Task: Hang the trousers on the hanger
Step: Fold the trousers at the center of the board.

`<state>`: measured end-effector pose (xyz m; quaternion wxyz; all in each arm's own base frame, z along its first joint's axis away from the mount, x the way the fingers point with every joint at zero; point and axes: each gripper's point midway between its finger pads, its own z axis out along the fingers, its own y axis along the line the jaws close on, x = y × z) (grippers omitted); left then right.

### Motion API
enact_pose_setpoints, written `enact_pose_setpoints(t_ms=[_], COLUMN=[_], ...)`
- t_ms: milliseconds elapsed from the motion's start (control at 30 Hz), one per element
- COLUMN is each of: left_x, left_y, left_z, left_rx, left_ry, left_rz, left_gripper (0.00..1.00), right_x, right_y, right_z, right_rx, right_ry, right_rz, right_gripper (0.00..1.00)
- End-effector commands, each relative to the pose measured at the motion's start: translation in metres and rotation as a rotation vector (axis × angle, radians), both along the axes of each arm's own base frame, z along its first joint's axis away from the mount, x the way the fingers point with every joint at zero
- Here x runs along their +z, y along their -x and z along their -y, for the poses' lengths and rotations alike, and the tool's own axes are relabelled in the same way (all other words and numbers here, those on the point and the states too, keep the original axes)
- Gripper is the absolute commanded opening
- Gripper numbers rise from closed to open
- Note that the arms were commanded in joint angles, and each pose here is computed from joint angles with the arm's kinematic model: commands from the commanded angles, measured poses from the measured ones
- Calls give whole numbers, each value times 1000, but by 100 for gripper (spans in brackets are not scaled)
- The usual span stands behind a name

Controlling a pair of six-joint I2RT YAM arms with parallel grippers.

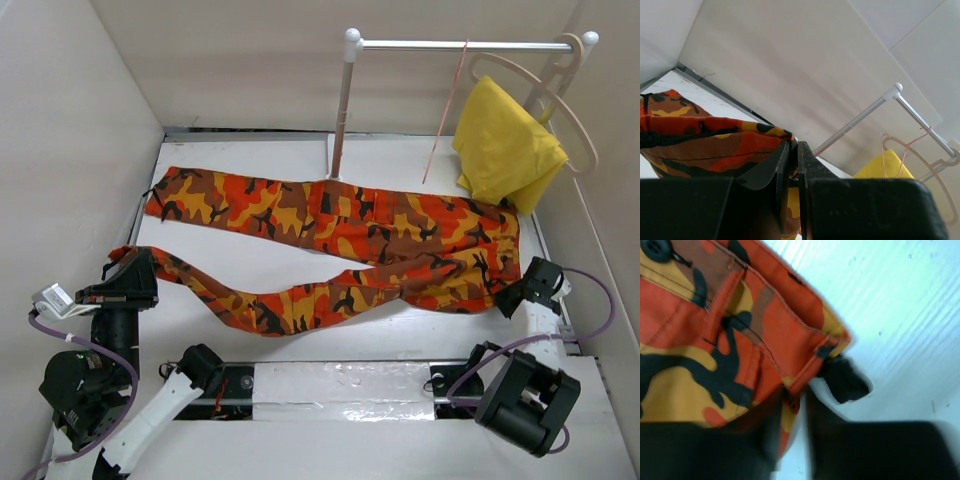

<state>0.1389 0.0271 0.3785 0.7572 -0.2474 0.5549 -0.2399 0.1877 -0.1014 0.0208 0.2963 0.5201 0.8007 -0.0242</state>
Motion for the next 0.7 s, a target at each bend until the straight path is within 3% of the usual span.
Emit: enact_pose_setpoints(t_ms=[0,200,300,467,567,667], left_x=[16,17,23,33,38,39], left_y=[33,31,38,35,27,15], left_z=[-33,-33,-41,-43,-40,-38], left_rx=[28,39,48,75,94,120], left_ry=[117,114,150,143,123,110], left_rz=[145,127,155,139,105,43], left_gripper=[0,0,0,0,0,0], right_x=[11,104,176,230,235,250], right_y=[-13,0,5,19,31,29], right_z=[10,47,59,57,49,36], right_rx=[6,-47,-81,-46,0,66], right_ry=[45,328,466,580,589,607], right_rz=[24,29,122,170,137,199], right_gripper=[2,0,0,0,0,0])
